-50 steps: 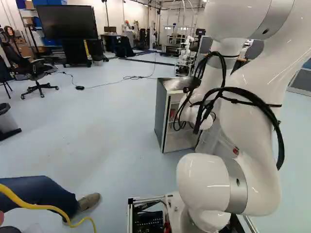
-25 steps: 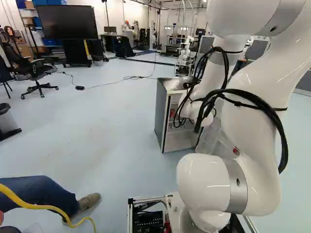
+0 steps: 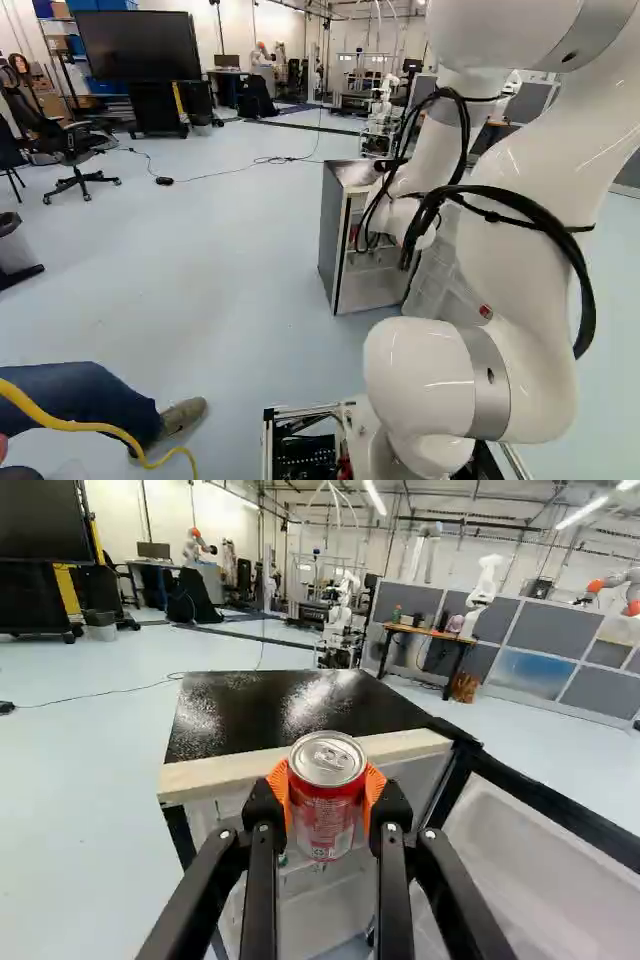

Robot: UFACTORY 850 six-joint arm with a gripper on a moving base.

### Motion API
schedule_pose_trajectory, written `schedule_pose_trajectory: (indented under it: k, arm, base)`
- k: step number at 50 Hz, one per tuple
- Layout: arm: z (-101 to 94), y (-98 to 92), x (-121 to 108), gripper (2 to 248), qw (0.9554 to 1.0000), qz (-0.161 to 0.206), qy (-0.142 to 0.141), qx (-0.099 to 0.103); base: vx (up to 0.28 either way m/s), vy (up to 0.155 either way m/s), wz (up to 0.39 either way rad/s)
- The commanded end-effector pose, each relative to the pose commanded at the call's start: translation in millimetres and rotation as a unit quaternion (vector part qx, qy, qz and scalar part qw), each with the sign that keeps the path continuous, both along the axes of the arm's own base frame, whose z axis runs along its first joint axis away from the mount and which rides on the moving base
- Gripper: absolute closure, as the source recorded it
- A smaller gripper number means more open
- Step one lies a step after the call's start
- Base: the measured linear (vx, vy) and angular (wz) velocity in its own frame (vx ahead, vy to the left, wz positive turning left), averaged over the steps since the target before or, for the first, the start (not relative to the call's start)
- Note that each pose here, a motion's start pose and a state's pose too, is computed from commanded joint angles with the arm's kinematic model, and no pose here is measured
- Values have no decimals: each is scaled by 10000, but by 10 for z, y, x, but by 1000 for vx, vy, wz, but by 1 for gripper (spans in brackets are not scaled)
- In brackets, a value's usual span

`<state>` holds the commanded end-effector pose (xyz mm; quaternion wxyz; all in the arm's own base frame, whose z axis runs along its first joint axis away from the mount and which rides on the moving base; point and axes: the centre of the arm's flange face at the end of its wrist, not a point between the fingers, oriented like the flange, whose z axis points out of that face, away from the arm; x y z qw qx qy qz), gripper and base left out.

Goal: Grab a drink from the fridge

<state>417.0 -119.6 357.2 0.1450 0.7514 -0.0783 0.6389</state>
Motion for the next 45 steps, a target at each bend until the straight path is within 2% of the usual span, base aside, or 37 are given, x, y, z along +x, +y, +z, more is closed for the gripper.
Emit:
schedule_pose_trajectory:
  k: [33,45]
  arm:
    - [258,-47,428,158,9998,-35,-183,18]
    - [260,-60,608,158,9999,-48,-150,60]
  base:
    - [0,0,0]
    - [0,0,0]
